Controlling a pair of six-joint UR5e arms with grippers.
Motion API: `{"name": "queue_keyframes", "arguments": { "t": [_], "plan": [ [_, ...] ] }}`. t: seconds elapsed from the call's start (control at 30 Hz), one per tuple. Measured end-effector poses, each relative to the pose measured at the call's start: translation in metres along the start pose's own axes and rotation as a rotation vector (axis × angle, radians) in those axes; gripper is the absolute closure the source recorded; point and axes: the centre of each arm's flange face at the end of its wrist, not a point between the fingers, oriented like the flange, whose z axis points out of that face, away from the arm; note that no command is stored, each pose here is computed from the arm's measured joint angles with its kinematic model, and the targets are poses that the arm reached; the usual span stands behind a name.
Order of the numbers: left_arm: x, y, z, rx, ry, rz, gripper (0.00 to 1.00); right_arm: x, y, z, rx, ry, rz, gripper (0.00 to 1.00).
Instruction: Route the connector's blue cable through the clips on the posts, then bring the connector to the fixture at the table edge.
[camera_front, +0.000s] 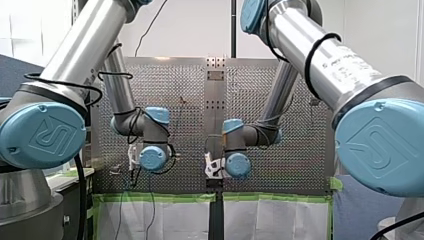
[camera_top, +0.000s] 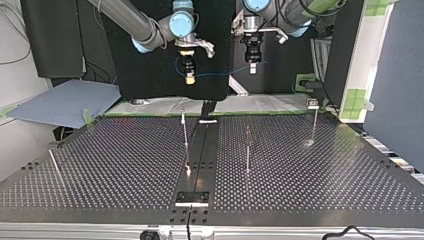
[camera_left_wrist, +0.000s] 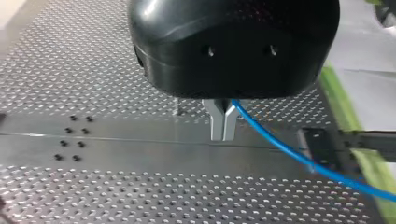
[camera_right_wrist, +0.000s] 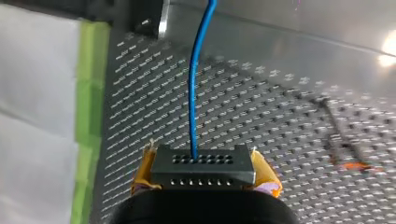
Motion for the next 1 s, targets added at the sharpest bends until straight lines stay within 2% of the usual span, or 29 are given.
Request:
{"name": "queue_keyframes", "arguments": {
  "t": [0.17, 0.3, 0.4, 0.5, 0.7, 1.0],
  "plan": [
    [-0.023, -0.006, 0.017, -0.013, -0.034, -0.021, 1.00, 0.040, -0.006, 0.011, 0.021, 0.082, 0.051, 0.88],
    [-0.047, -0.009, 0.031, -0.049, -0.068, -0.029, 1.00, 0.071, -0.005, 0.017, 0.048, 0.137, 0.096, 0.88],
    [-0.063, -0.010, 0.039, -0.078, -0.087, -0.036, 1.00, 0.093, -0.003, 0.020, 0.068, 0.168, 0.120, 0.88],
    [-0.078, -0.009, 0.044, -0.104, -0.101, -0.044, 1.00, 0.119, -0.001, 0.024, 0.083, 0.197, 0.134, 0.88],
    [-0.099, -0.004, 0.046, -0.128, -0.111, -0.049, 1.00, 0.167, 0.007, 0.025, 0.085, 0.242, 0.150, 0.88],
    [-0.124, 0.004, 0.047, -0.144, -0.139, -0.055, 1.00, 0.185, 0.014, 0.030, 0.076, 0.245, 0.148, 0.88]
  ]
}}
